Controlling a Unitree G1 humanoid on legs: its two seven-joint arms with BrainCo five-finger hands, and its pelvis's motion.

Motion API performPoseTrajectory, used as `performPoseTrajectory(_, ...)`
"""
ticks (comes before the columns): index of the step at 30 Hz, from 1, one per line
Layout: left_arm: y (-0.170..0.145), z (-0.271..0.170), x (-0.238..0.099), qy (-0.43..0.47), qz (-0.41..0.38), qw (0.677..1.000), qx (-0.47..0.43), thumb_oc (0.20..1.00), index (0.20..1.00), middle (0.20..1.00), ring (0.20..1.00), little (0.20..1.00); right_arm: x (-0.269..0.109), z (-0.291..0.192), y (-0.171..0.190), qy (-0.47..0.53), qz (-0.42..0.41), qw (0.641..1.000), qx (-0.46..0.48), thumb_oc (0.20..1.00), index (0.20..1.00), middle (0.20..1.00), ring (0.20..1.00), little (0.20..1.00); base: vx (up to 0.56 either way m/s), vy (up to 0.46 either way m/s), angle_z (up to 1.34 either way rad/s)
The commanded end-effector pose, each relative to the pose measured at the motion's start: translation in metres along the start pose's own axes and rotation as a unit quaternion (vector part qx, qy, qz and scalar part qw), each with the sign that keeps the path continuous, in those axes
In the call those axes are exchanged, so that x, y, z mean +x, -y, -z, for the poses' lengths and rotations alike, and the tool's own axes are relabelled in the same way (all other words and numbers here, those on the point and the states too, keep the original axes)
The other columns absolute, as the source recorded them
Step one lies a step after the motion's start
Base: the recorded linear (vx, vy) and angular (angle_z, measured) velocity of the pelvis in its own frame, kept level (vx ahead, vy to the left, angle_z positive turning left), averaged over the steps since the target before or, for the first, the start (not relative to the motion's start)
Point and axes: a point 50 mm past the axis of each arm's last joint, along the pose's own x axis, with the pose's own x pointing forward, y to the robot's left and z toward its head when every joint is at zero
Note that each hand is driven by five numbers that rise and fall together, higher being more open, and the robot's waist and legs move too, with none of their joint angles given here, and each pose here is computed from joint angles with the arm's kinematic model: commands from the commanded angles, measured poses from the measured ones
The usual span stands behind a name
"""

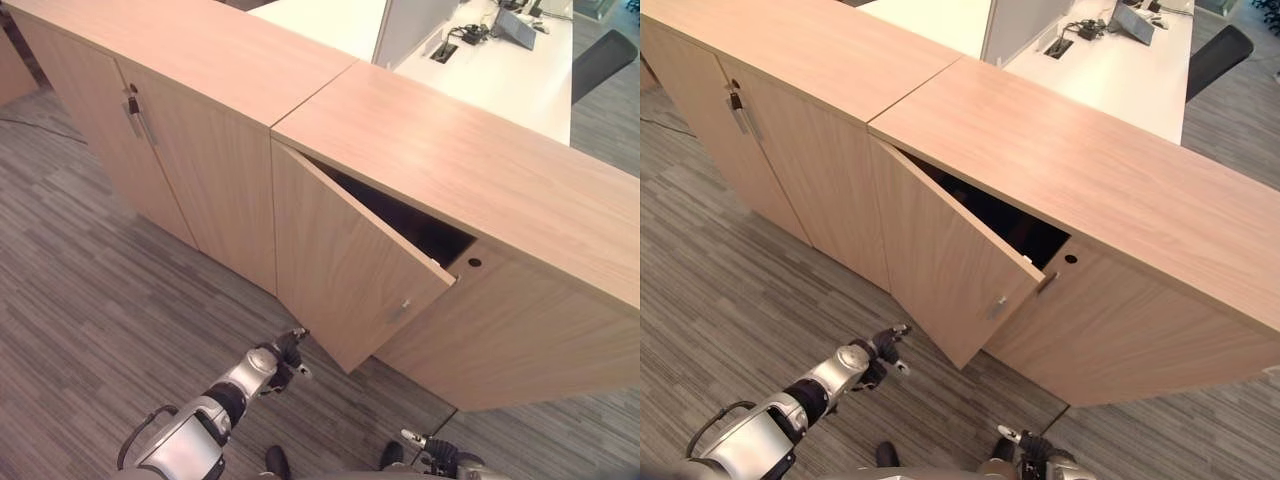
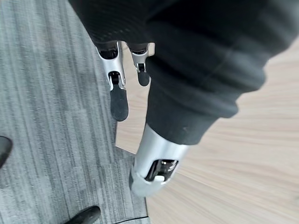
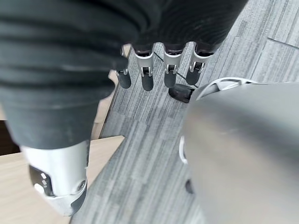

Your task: Put the empty folder in the office cabinet

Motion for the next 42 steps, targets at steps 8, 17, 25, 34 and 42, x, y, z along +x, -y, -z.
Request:
performPoseTrajectory(8,-0.011,-0.042,0.001,0.088,-0.027,0.995,-0.028,1.0,1.0,1.0,1.0,1.0,-0.003,0.003,0.021,0.004,0.028,0.999,0.035,1.0,1.0,1.0,1.0,1.0,0.0,-0.039,-0.03)
performPoseTrajectory(17,-0.005,-0.087,-0.005,0.174,-0.012,0.984,-0.048,1.0,1.0,1.0,1.0,1.0,-0.001,-0.009,0.012,0.028,0.019,0.998,0.044,1.0,1.0,1.0,1.0,1.0,-0.01,-0.075,-0.25)
performPoseTrajectory(25,-0.01,-0.161,-0.011,0.247,-0.036,0.968,-0.024,1.0,1.0,1.0,1.0,1.0,-0.003,-0.021,0.023,0.042,0.042,0.997,0.045,1.0,1.0,1.0,1.0,1.0,0.0,-0.15,-0.21)
performPoseTrajectory(34,-0.124,-0.207,-0.043,0.225,-0.222,0.948,0.049,1.0,1.0,1.0,1.0,1.0,-0.008,-0.018,0.049,0.038,0.075,0.995,0.055,1.0,1.0,1.0,1.0,1.0,0.01,-0.178,-0.19)
performPoseTrajectory(42,-0.201,-0.188,-0.082,0.204,-0.331,0.921,0.003,1.0,1.0,1.0,1.0,1.0,-0.015,-0.009,0.07,0.035,0.102,0.992,0.069,1.0,1.0,1.0,1.0,1.0,0.02,-0.157,-0.17)
